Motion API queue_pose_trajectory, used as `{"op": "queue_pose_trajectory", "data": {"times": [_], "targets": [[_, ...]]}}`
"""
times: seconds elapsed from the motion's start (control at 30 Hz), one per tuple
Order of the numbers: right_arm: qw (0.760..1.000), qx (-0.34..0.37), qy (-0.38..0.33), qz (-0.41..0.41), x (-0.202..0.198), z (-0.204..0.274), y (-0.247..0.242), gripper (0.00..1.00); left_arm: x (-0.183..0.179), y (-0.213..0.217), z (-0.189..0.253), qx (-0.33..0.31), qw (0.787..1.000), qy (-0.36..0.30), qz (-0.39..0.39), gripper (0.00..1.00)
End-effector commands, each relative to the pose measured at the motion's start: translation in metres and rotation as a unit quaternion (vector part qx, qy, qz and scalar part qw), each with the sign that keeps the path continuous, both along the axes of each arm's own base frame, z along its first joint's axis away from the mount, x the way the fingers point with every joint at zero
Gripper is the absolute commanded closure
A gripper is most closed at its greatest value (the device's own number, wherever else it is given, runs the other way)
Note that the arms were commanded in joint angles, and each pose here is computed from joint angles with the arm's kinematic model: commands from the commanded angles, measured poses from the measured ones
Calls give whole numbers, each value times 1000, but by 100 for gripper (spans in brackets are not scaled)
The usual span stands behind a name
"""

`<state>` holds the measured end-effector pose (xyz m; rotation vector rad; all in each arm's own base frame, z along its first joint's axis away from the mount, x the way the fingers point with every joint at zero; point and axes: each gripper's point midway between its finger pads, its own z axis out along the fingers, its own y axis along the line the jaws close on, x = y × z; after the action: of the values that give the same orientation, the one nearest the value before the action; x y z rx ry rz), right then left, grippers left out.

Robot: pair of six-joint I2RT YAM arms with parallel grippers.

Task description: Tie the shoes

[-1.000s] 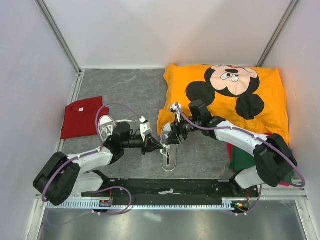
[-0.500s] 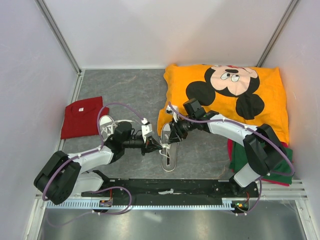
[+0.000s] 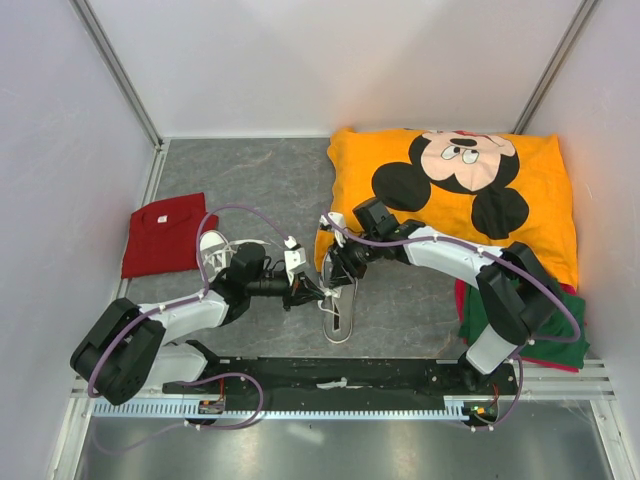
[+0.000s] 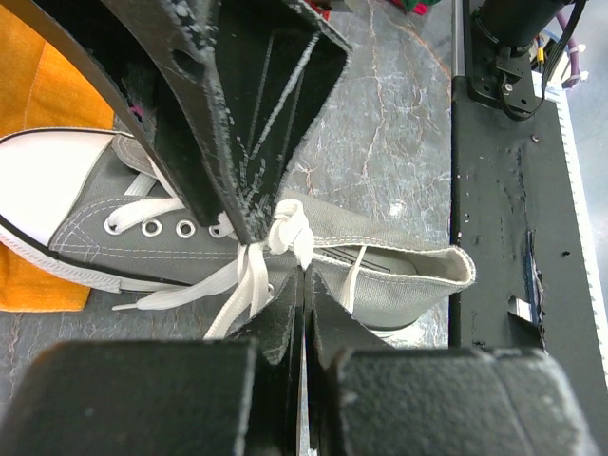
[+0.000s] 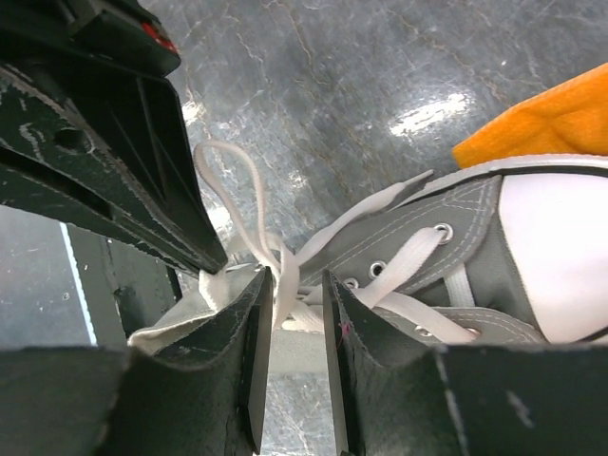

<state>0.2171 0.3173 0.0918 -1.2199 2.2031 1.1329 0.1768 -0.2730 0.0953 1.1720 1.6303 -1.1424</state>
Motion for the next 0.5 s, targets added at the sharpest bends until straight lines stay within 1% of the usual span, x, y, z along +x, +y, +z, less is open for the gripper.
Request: {"op": "queue_pose_trajectory", "data": {"times": [0.0, 0.33, 0.43, 0.47], "targets": [[999, 5, -34, 6, 12, 12, 6, 66, 11, -4, 14, -11, 999, -36, -3, 98], [999, -9, -38, 29, -2, 6, 5, 67, 15, -4, 12, -5, 999, -33, 9, 98], [998, -13, -46, 29, -2, 6, 4, 75, 15, -5, 12, -5, 1000, -29, 9, 98], [998, -12, -49, 27, 0, 8, 4, 81, 15, -4, 11, -4, 1000, -27, 10, 98]]}}
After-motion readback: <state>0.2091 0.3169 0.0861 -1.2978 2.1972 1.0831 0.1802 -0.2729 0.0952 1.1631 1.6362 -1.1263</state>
